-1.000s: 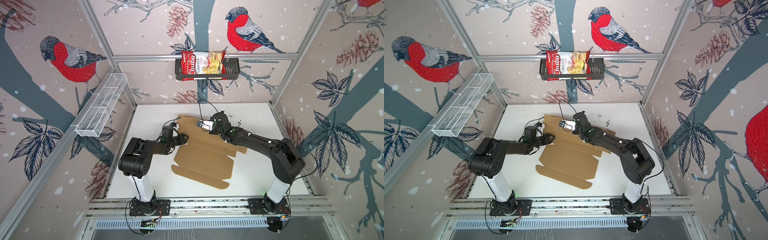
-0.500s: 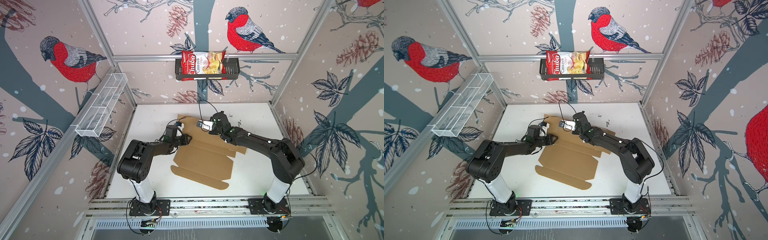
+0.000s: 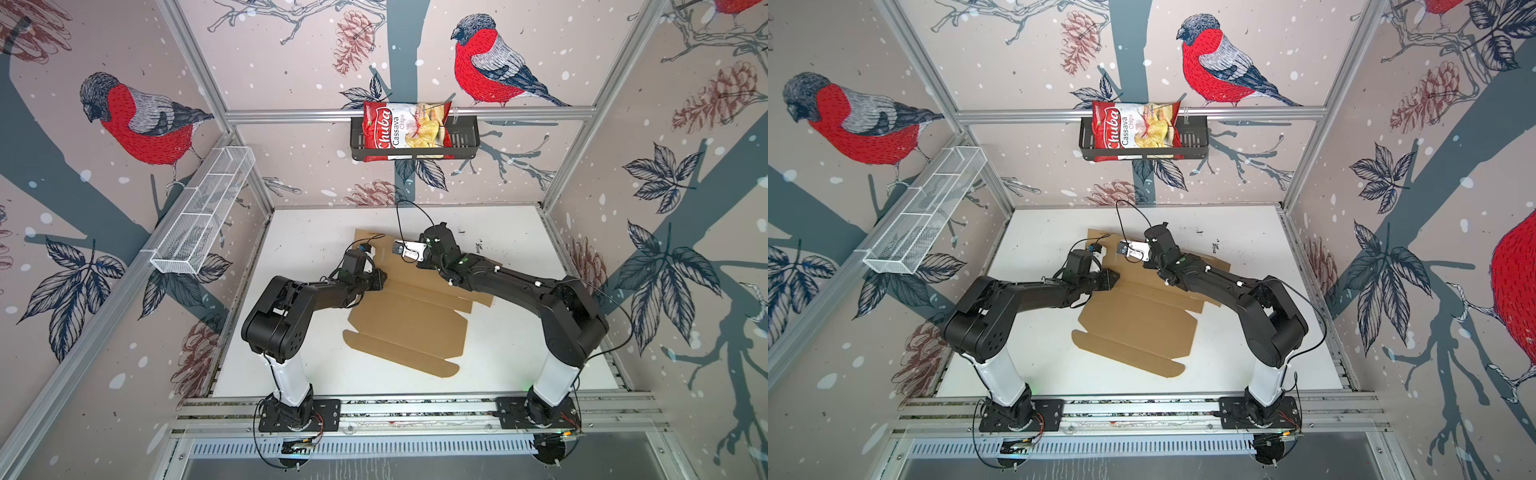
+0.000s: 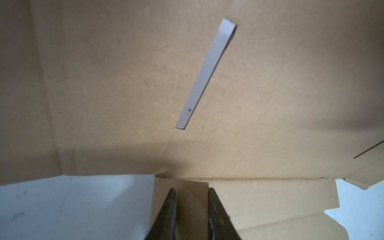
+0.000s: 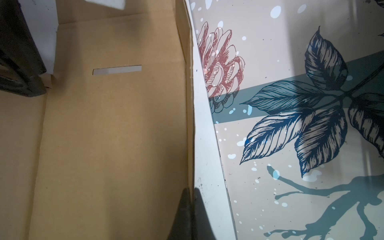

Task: Fold the paper box

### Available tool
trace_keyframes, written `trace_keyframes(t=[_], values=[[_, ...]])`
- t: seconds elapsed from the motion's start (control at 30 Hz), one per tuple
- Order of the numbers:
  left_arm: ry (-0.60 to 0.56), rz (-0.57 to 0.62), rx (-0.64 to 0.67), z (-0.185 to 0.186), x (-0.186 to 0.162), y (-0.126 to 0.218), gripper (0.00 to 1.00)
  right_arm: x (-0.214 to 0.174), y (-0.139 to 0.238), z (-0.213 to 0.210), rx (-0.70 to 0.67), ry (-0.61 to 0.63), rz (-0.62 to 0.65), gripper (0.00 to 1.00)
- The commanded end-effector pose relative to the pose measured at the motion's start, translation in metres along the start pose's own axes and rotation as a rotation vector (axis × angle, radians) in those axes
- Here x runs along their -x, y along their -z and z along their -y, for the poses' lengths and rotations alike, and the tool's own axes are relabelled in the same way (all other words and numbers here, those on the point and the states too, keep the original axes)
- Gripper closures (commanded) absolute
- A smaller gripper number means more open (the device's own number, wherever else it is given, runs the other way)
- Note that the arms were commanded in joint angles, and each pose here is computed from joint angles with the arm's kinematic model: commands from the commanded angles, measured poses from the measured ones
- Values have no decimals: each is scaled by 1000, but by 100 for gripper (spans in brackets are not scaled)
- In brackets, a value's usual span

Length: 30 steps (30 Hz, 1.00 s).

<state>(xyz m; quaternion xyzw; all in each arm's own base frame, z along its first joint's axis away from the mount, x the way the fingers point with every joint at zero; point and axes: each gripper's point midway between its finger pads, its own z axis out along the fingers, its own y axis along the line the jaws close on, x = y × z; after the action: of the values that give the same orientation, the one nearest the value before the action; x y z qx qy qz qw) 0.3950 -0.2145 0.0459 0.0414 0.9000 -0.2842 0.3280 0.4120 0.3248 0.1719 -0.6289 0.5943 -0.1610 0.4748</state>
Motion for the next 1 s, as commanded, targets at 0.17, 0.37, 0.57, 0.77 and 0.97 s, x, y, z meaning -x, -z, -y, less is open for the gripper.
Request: trace_keyframes(t=[0.17, 0.37, 0.57, 0.77, 0.97], values=[[12, -23, -5, 4, -1, 2, 69, 6, 1, 4, -7, -26, 25, 100], [-32, 22, -5, 7, 25, 34, 56, 2, 4, 9, -12, -14, 22, 100], [-54, 79, -48, 3, 47, 69, 49, 4, 5, 14, -20, 20, 16, 100], [-99, 181, 20, -9, 89, 110, 45, 2, 9, 15, -1, 82, -10, 100], [-302, 395, 5, -3, 142, 151, 39, 4, 15, 20, -5, 127, -21, 100]])
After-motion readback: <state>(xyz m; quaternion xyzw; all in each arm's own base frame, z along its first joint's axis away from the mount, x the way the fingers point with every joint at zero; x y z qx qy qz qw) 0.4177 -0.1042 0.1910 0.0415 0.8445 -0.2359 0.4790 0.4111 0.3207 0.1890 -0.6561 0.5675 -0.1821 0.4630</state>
